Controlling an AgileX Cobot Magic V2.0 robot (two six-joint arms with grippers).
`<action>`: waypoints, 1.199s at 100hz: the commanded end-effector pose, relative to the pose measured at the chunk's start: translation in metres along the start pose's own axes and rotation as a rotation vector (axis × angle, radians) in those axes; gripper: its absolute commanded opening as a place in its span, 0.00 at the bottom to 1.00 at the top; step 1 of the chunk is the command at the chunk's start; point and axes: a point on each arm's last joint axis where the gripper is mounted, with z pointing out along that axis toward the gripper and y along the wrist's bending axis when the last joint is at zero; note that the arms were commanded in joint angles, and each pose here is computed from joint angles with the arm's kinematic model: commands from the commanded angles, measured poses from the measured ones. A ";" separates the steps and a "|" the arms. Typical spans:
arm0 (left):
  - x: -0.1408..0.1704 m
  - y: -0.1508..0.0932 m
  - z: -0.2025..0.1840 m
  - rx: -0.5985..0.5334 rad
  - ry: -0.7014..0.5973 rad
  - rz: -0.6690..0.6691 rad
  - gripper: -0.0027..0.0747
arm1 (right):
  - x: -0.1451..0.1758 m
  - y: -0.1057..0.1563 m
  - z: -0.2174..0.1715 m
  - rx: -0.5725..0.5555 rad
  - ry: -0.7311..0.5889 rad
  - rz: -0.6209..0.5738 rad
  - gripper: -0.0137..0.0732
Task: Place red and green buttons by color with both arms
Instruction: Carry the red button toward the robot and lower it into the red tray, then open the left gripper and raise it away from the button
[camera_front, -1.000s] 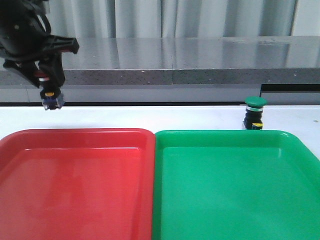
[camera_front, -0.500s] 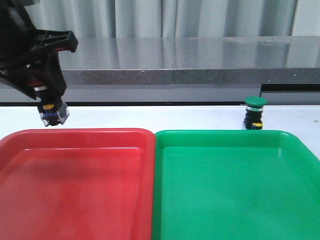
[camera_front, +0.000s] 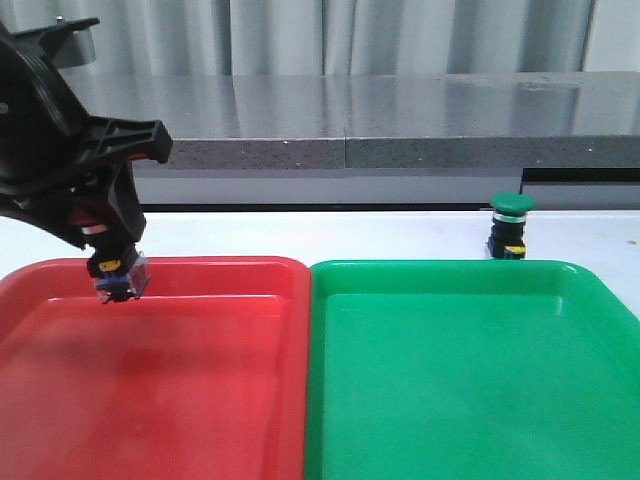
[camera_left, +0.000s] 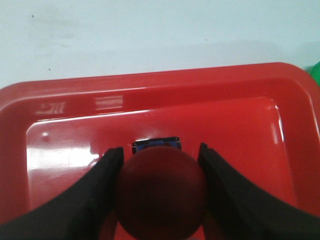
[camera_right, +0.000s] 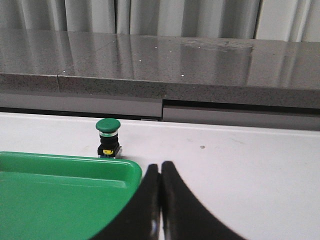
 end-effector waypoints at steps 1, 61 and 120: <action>-0.011 -0.007 -0.008 0.035 -0.081 -0.015 0.18 | -0.014 0.000 -0.003 0.003 -0.121 -0.008 0.09; 0.000 -0.017 0.015 0.038 -0.007 -0.002 0.29 | -0.014 0.000 -0.003 0.003 -0.121 -0.008 0.09; -0.006 -0.021 -0.004 0.063 -0.066 0.010 0.85 | -0.014 0.000 -0.003 0.003 -0.121 -0.008 0.09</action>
